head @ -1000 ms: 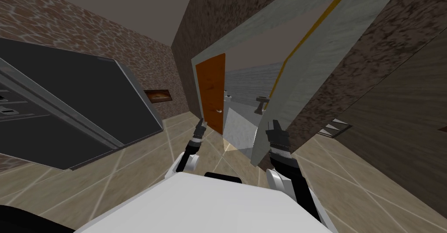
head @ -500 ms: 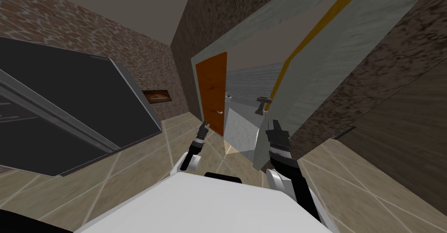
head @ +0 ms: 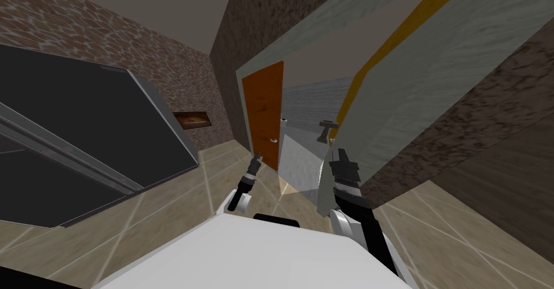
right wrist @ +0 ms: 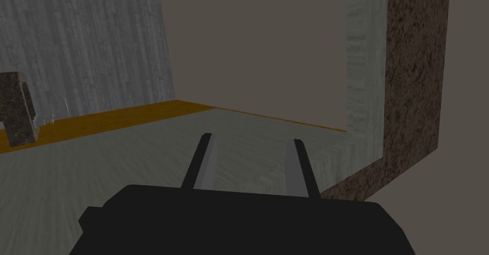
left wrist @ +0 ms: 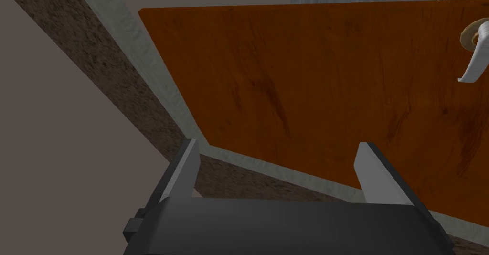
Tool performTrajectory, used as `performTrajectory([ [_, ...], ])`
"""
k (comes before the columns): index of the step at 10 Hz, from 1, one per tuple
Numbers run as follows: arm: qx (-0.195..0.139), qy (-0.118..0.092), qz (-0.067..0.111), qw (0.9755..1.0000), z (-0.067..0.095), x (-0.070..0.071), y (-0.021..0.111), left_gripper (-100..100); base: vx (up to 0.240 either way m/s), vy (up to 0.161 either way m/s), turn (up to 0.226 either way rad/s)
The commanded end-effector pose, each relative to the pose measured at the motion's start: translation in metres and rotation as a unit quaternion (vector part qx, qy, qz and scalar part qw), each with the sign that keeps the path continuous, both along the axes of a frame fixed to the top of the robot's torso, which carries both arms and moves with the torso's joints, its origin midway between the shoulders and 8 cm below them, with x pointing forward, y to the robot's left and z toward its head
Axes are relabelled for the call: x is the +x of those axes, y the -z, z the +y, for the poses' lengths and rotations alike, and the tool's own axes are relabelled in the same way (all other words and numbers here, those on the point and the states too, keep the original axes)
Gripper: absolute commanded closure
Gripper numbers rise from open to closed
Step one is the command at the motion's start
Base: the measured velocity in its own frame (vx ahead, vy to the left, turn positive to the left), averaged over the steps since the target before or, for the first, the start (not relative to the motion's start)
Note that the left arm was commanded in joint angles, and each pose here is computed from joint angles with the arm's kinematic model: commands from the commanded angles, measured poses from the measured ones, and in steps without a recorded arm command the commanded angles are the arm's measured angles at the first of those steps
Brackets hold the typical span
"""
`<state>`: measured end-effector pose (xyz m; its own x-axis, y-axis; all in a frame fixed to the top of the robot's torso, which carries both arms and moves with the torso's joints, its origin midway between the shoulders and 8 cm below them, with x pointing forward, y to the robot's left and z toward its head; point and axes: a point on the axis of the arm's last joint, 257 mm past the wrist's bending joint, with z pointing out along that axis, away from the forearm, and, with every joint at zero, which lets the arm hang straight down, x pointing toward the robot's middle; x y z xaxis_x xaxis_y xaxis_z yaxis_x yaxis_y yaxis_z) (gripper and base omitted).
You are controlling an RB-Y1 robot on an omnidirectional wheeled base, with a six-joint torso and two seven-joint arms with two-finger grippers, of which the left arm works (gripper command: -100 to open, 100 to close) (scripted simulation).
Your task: Push the door open
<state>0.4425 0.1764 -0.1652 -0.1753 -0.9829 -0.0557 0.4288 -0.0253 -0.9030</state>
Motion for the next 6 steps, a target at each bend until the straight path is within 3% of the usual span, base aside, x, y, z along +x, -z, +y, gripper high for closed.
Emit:
performTrajectory([
  [1,0.001,0.008,0.010,0.9999,-0.006,0.003,0.011,-100,0.104,0.062,-0.004],
  [6,0.005,0.032,0.041,0.9986,-0.025,0.010,0.046,-100,0.096,0.064,-0.007],
])
